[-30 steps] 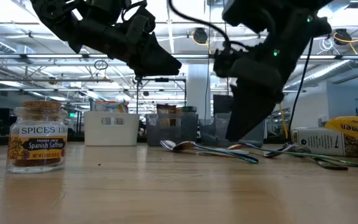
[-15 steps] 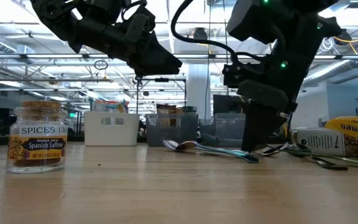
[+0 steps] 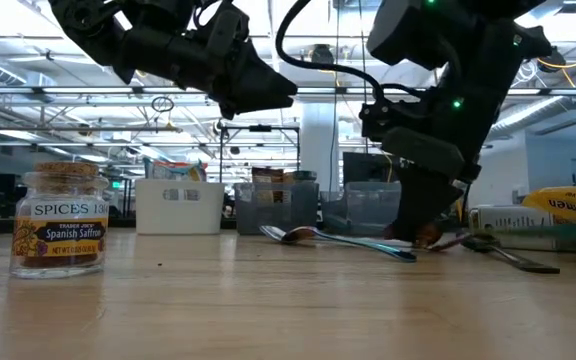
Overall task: Pick & Place Food Item
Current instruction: Put the middle purple spoon into the right black bin
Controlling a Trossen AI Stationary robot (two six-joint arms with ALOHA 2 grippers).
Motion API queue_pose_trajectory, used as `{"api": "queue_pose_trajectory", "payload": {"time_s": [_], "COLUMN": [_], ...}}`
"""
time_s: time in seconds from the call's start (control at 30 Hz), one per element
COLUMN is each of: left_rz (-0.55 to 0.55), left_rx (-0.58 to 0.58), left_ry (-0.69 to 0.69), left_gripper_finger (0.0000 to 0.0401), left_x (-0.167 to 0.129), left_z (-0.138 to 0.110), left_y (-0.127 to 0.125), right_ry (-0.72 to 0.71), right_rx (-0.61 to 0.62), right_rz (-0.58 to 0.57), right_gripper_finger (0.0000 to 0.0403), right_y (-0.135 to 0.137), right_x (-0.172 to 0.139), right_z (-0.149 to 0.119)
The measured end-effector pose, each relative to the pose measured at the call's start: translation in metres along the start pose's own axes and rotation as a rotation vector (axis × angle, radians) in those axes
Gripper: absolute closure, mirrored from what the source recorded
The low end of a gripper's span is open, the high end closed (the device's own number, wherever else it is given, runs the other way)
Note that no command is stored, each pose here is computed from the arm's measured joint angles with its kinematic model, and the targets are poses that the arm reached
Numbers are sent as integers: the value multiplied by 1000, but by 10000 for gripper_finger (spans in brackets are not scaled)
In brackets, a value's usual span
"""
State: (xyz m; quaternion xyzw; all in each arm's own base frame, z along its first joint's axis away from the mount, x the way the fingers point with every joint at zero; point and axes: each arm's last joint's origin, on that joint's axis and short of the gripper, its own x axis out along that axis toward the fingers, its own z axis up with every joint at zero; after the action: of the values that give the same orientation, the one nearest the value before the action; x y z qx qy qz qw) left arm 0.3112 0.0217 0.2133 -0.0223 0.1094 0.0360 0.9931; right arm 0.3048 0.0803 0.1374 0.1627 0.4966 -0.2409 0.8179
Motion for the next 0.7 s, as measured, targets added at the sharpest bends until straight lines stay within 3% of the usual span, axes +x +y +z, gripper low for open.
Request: {"api": "queue_pose_trajectory", "payload": {"time_s": [0.13, 0.53, 0.7], "left_rz": [0, -43, -69], "left_rx": [-31, -61, -58], "left_ry": [-7, 32, 100], "left_gripper_finger": [215, 215, 215], "left_x": [0, 0, -1], "left_z": [1, -3, -10], "left_y": [0, -14, -24], "right_ry": [-12, -56, -194], "right_rx": [4, -3, -41], "right_rz": [3, 39, 80], "right_gripper_finger": [391, 396, 398], "right_y": [3, 4, -1], "right_x": [-2, -22, -52], "right_z": [-2, 0, 15]}}
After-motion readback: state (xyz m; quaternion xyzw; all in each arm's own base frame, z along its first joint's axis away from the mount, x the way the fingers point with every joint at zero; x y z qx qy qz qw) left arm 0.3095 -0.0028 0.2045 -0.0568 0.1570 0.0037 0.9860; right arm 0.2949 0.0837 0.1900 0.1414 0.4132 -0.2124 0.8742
